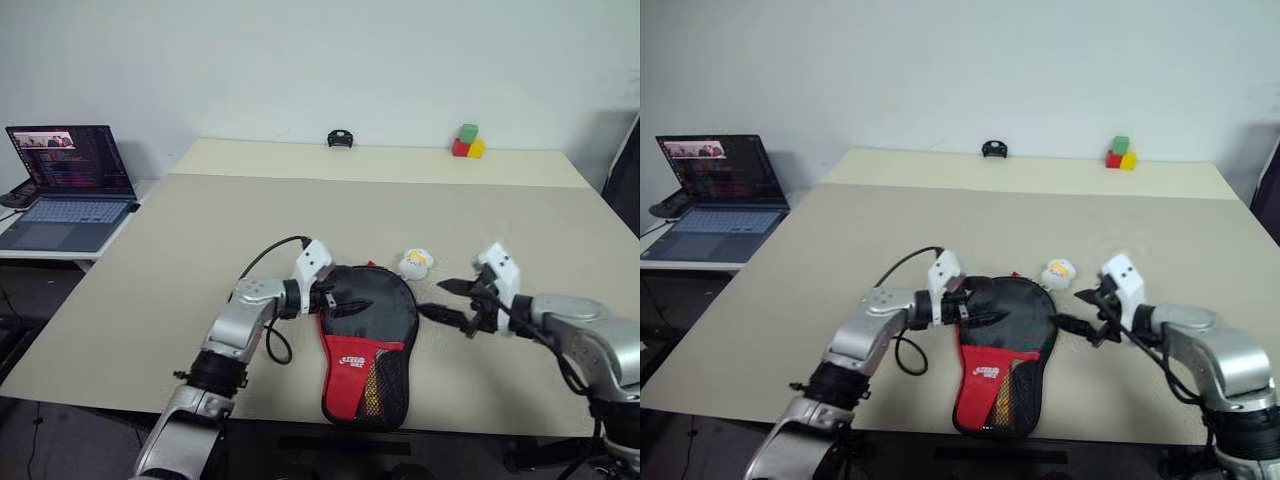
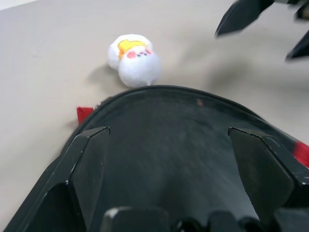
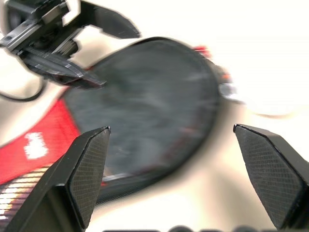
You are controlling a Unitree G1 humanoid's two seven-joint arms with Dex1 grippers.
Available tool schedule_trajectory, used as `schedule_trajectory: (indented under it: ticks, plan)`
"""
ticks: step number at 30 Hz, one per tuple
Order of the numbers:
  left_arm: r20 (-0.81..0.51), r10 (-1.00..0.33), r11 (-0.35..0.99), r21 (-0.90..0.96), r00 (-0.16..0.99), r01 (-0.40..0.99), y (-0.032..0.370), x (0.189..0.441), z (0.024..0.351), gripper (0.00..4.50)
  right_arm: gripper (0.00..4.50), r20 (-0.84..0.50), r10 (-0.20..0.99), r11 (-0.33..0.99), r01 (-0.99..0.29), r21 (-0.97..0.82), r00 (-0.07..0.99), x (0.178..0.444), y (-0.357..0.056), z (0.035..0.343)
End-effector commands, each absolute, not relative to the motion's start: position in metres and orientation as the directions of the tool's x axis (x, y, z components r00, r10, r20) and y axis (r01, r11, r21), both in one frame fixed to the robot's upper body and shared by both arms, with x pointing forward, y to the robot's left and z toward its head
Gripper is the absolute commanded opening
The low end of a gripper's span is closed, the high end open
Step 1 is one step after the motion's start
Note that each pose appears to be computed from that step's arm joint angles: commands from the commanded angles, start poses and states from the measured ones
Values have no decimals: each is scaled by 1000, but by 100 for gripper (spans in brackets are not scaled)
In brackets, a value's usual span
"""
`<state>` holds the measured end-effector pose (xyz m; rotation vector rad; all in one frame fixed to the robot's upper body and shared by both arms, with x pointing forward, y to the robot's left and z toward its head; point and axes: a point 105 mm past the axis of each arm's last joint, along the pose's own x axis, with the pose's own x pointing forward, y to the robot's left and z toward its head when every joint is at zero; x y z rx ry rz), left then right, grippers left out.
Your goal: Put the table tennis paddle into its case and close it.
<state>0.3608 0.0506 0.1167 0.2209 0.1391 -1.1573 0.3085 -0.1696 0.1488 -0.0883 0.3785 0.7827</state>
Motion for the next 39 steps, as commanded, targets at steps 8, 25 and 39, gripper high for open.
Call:
schedule_trajectory:
  ticks: [8, 25, 39]
  plan:
    - [-289, -901, 303, 116, 324, 946, 33, 356, 91, 427, 450, -232, 554, 816, -577, -40, 799, 358, -181, 183]
    - [-298, -899, 304, 104, 321, 947, 33, 349, 79, 427, 450, -262, 503, 859, -511, 43, 824, 429, -140, 152]
    - [-302, -895, 313, 97, 327, 945, 33, 347, 77, 433, 386, -305, 513, 849, -526, 42, 803, 436, -127, 130]
